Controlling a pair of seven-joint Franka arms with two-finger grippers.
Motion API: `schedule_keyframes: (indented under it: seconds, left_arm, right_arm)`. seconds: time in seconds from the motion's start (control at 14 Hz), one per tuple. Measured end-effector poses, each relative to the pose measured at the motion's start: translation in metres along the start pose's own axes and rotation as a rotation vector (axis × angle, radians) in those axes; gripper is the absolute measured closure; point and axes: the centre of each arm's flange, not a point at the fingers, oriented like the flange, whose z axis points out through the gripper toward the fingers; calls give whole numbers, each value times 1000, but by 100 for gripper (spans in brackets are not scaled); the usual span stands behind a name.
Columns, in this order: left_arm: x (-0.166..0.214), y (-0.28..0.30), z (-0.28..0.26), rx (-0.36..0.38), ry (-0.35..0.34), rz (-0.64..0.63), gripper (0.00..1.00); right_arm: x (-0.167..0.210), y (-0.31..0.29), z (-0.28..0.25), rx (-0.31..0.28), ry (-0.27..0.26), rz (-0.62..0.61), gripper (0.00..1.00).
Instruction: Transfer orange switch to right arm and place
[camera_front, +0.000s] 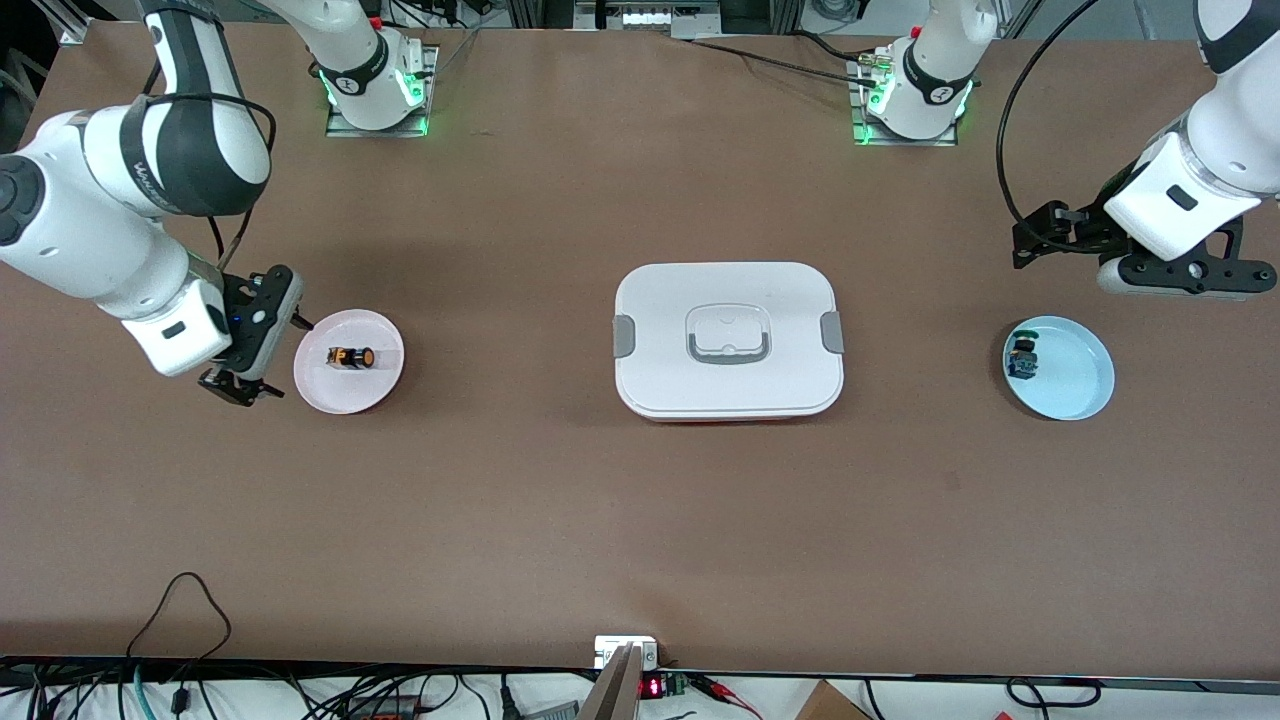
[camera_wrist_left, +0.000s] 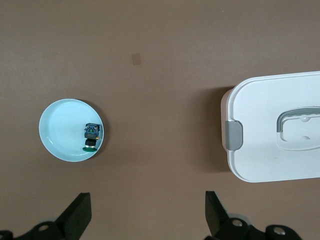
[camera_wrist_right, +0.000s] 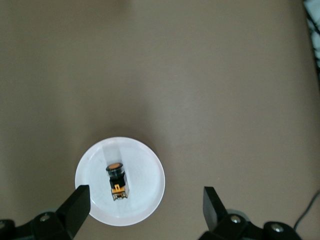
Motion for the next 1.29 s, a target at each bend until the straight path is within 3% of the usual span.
schedule_keyframes:
  seconds: [0.14,0.36,0.64,0.79,0.93,1.29]
  left_arm:
    - [4,-2,-4,-2,10,-3,0]
    - [16,-5,-4,-6,17,-9,0]
    - [26,-14,2,17,13,-7,0]
    - [24,-10,-5,20,27,-1,0]
    - [17,-5,-11,22,36,6,0]
    - [-14,-11,-15,30,59,-6,0]
  right_arm:
    - [1,1,-8,1,1,183,0]
    - [1,-6,-20,55,-32,465,0]
    - [1,-22,-46,145,-131,862,0]
    - [7,-30,-49,166,-176,974,0]
    - [3,-29,-52,161,-182,1033,0]
    - [-76,2,-77,130,-150,1237,0]
